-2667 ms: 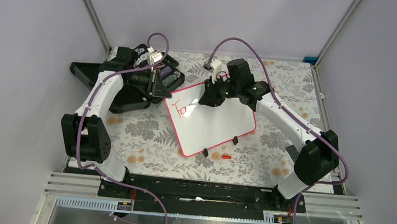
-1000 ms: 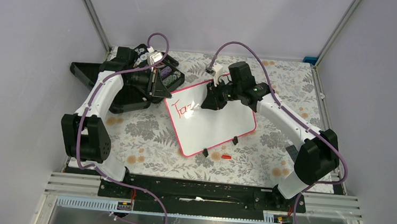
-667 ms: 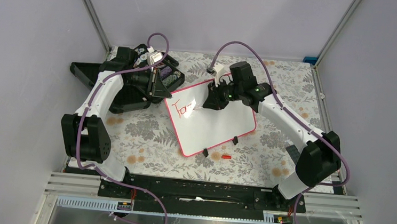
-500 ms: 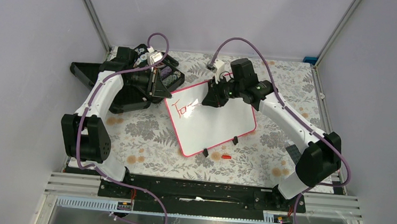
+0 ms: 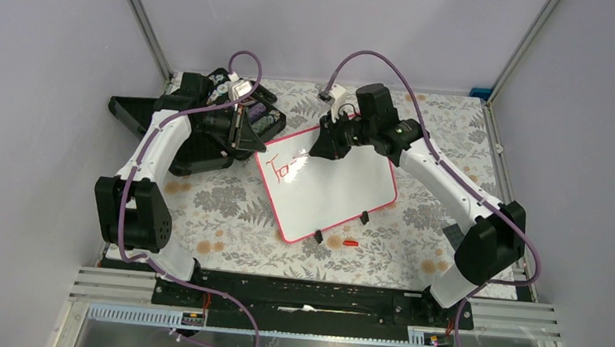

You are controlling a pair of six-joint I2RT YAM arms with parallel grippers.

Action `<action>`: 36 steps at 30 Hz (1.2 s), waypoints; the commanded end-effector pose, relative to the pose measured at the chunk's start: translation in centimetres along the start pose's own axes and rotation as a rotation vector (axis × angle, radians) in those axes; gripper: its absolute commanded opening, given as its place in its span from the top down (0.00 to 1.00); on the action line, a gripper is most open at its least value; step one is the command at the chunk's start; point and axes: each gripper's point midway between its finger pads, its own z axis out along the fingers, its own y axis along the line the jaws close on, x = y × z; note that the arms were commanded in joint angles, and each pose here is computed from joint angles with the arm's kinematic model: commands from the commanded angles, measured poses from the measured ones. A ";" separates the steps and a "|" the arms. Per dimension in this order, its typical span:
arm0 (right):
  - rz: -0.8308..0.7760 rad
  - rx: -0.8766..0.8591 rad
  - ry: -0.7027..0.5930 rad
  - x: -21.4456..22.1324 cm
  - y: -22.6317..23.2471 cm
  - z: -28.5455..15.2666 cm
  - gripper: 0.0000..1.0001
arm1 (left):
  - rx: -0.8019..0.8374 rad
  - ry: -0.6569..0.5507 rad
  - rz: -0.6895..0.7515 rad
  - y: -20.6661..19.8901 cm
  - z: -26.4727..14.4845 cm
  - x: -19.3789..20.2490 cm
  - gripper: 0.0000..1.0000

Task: Write a sentence on the whiteboard

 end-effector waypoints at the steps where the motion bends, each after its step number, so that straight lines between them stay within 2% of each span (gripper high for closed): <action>1: -0.029 0.005 -0.038 -1.4 0.1 0.5 1.00 | 0.004 0.003 0.016 -0.2 0.3 -0.1 1.00; 14: -0.033 0.053 -0.013 -0.4 -1.5 1.3 1.00 | 0.000 0.009 0.013 0.0 0.3 0.1 1.00; 23: -0.037 -0.023 -0.038 -1.0 1.1 -1.2 1.00 | -0.003 0.008 0.017 0.0 0.3 0.1 1.00; 36: -0.028 0.057 -0.019 0.4 -1.4 -1.8 1.00 | -0.004 0.005 0.018 -0.2 0.2 0.1 1.00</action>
